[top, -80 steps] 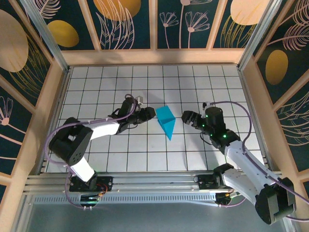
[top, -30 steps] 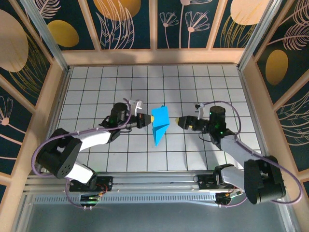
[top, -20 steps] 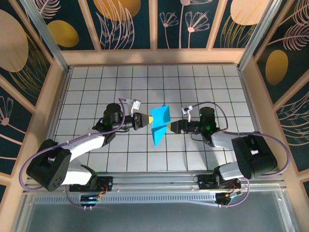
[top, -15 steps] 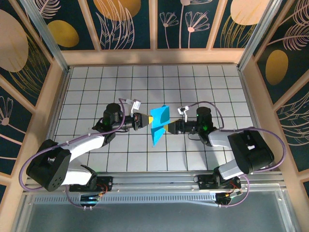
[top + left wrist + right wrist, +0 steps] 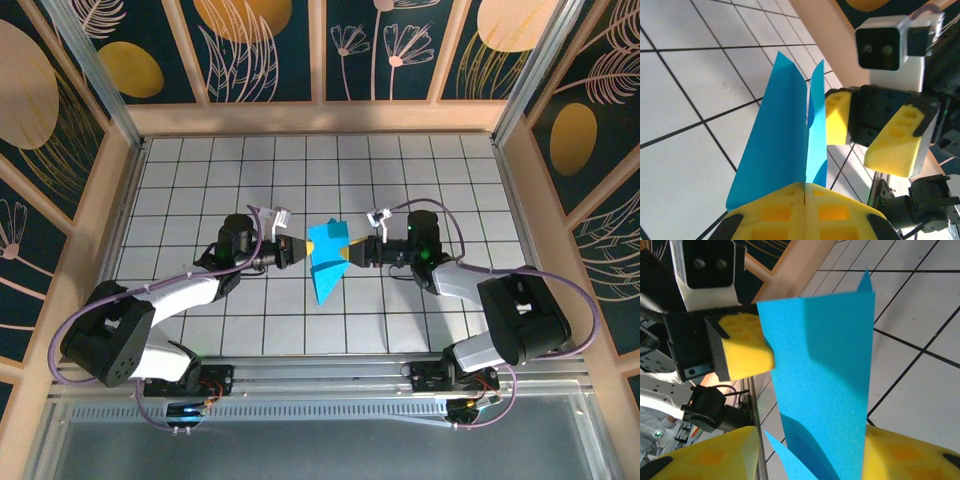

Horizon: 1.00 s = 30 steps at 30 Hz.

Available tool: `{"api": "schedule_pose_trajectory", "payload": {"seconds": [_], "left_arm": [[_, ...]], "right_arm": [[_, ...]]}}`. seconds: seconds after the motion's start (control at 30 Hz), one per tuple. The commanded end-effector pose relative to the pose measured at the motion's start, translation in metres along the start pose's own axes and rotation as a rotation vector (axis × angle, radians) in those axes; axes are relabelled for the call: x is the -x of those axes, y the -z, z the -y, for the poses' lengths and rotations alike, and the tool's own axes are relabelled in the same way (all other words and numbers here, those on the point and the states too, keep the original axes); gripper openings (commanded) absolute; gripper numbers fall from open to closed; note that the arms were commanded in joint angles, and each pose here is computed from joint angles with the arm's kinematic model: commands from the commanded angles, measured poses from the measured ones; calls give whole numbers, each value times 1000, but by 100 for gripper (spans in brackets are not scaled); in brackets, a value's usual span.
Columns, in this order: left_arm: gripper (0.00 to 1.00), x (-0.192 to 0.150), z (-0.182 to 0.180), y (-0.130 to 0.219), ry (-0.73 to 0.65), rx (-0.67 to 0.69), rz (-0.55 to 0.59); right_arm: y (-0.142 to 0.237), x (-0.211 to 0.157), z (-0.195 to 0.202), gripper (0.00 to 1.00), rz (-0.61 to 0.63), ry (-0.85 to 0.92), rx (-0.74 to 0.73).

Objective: Fold a paper plane with a square sheet of paper (fold left side to right side)
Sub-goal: Fold the wing for the fifth time at the center of the table.

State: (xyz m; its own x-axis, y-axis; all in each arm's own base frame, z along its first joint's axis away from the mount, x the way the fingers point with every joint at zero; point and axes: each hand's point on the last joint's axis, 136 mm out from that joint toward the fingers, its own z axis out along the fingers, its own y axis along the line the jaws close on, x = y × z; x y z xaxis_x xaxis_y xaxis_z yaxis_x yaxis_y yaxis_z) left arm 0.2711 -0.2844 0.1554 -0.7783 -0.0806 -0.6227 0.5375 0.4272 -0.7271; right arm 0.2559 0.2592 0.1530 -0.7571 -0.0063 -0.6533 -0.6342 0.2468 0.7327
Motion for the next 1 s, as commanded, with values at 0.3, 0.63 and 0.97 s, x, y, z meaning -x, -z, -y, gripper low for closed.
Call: {"api": "schedule_pose_trajectory", "payload": {"seconds": [0.3,0.63,0.97], "left_arm": [[0,-22,-13,0,6,6,-55],[37,-28,-45,7,13,182,-48],[41,-22,-55,35,-161,459,-29]], "right_arm": [[-9,23,10,33,-15,38,-30],[-17,10,62,0,-32,-112,-194],[-14,-3,108,0,-83,-365,-412]]}}
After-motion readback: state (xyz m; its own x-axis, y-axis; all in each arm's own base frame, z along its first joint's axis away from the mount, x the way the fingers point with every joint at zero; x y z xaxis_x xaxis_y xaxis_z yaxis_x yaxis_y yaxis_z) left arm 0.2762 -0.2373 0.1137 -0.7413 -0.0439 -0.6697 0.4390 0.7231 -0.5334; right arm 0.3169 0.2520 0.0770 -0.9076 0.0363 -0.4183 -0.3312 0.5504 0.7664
